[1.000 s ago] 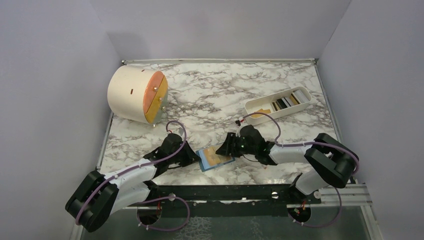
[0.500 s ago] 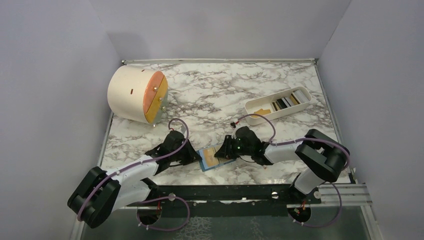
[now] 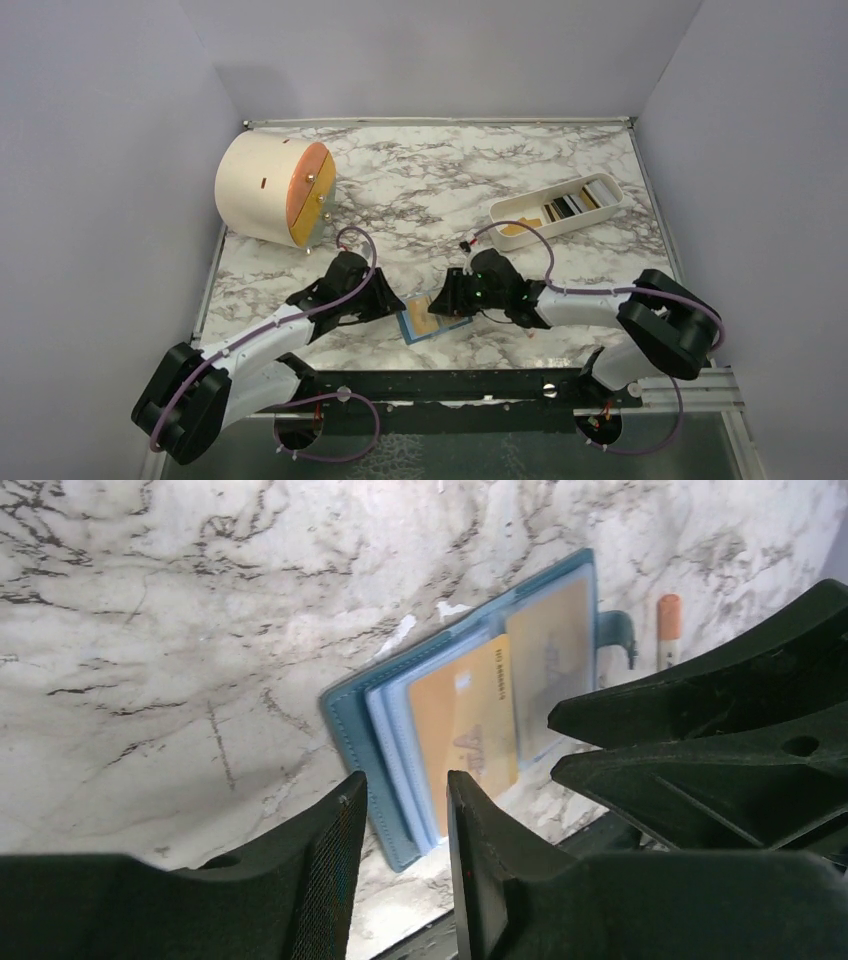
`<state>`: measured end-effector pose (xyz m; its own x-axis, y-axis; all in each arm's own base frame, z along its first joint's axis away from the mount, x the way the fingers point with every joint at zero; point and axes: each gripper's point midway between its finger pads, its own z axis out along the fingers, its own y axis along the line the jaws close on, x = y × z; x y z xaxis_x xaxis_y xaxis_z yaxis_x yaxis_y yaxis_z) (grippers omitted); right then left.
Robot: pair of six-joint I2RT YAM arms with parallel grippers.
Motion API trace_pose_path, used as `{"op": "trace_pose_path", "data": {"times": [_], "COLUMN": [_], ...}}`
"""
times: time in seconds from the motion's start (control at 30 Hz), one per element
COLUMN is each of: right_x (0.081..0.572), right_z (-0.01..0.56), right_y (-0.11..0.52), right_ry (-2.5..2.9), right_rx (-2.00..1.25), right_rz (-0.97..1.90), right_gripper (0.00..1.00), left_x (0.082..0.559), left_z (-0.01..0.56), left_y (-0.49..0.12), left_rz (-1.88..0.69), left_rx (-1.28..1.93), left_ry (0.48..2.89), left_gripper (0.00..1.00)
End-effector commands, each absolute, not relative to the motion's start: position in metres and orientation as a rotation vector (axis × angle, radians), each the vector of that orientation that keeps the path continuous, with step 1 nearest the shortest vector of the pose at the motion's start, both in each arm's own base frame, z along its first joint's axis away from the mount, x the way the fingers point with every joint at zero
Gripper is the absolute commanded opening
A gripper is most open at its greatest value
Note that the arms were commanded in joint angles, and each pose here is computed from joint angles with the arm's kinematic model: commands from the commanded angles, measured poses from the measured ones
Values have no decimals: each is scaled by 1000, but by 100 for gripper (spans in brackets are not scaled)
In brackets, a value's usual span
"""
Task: Put the credit cards into the card holder
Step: Insert the credit card into the card holder.
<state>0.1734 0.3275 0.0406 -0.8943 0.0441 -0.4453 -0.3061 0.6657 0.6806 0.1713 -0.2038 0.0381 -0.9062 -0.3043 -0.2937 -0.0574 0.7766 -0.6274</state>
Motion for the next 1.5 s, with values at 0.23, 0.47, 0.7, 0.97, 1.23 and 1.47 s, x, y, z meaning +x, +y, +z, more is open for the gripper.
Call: {"op": "trace_pose_path", "data": {"times": [0.23,0.47,0.7,0.97,1.23,1.47], "right_x": [188,186,175,171,172,171], "right_z": [54,36,20,10,10,6], "right_y": [328,340,340,336,335,336], "right_ry": [2399,2437,2470,2496,2496,2502], "right_rx": [-296,-311,-288,-266,-262,-263], "right_rz": [1012,1054,1116,1108,1097,1105], "right_gripper": [27,17,5,2,2,2], "left_x": [182,189,190,190,187,187], "left_z": [67,64,58,52,45,43], "left_y": [-224,-222,-221,-219,-215,-214], "left_rz": [-1123,-1116,-1111,-1089,-1046,-1030], "left_rx": [-295,-337,-350,-358,-379,-392], "left_ry": [2414,2376,2366,2384,2433,2442], "left_gripper": [51,55,56,56,56,57]}}
